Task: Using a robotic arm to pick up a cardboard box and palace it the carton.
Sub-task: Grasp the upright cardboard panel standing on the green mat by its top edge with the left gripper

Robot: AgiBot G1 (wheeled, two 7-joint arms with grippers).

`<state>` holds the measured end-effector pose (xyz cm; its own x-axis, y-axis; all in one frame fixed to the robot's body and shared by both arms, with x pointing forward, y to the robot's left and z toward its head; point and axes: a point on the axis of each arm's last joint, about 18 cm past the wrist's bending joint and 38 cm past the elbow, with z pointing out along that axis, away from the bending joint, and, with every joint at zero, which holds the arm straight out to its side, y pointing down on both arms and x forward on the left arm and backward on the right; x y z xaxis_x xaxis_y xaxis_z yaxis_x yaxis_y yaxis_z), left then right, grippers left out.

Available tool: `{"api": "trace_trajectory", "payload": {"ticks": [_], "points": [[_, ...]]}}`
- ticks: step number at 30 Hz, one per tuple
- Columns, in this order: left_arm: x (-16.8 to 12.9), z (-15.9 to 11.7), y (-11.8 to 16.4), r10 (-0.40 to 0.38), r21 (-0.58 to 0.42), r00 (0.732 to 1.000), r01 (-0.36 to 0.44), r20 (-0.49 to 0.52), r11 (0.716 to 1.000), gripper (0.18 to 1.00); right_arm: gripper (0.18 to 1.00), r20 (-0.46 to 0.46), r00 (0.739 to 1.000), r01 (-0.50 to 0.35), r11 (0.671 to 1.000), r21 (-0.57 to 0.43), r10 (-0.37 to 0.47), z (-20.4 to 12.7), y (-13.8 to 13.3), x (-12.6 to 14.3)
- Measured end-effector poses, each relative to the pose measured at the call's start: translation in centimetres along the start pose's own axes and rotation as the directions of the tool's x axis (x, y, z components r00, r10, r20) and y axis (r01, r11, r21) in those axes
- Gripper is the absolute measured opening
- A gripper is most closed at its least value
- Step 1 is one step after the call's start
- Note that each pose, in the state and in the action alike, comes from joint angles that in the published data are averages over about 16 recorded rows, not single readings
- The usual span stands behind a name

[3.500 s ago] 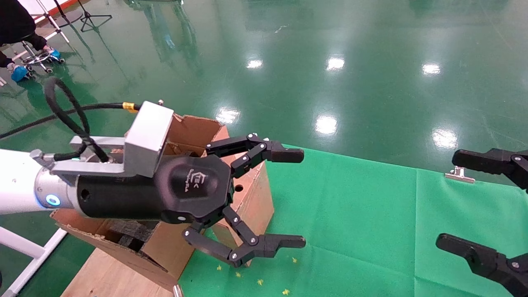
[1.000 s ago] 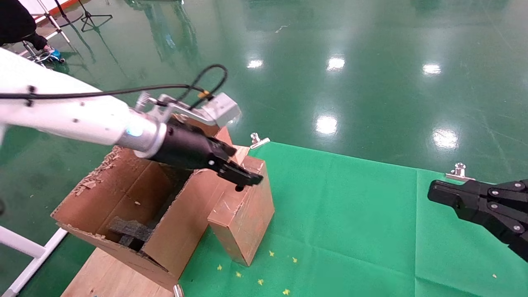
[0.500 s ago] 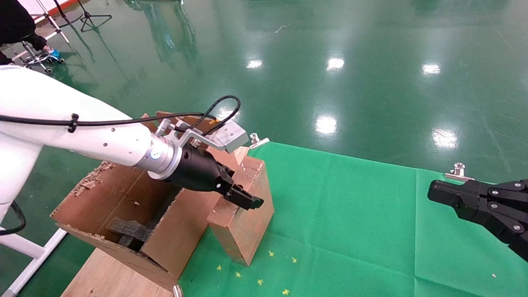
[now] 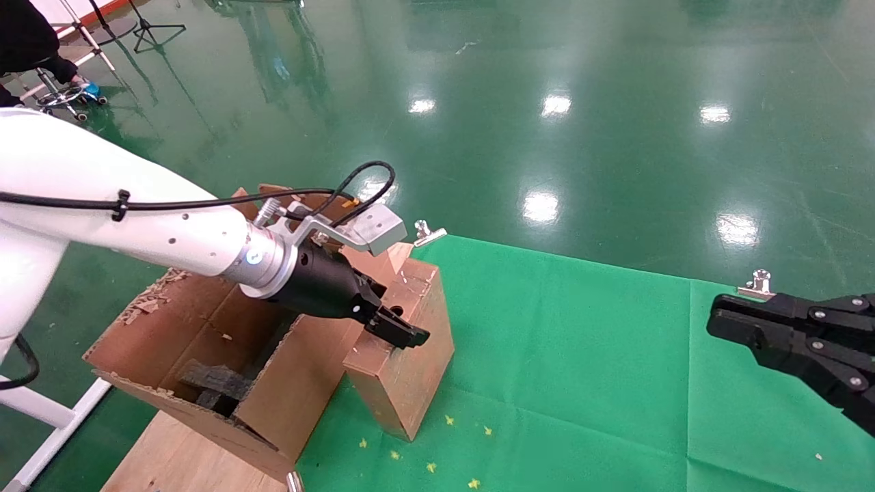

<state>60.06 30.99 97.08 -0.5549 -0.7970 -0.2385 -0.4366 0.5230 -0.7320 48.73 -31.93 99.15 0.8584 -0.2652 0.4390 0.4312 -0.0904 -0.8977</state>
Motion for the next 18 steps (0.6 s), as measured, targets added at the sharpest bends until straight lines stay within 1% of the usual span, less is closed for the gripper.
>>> {"api": "trace_trajectory", "payload": {"ticks": [5, 10, 14, 18], "points": [[0.05, -0.02, -0.03, -0.002, 0.003, 1.0, 0.002, -0.004, 1.0, 0.976, 0.254, 0.0, 1.0, 0.0, 1.0, 0.0, 0.0, 0.0, 0.0, 0.0], [0.09, -0.02, -0.04, -0.003, 0.004, 1.0, 0.003, -0.006, 1.0, 0.933, 0.321, 0.0, 1.0, 0.0, 1.0, 0.0, 0.0, 0.0, 0.0, 0.0], [0.1, -0.02, -0.04, -0.004, 0.006, 1.0, 0.004, -0.008, 1.0, 0.886, 0.405, 0.0, 1.0, 0.0, 1.0, 0.0, 0.0, 0.0, 0.0, 0.0], [0.06, -0.02, -0.08, -0.005, 0.007, 1.0, 0.005, -0.009, 1.0, 0.808, 0.493, 0.0, 1.0, 0.0, 1.0, 0.0, 0.0, 0.0, 0.0, 0.0]]}}
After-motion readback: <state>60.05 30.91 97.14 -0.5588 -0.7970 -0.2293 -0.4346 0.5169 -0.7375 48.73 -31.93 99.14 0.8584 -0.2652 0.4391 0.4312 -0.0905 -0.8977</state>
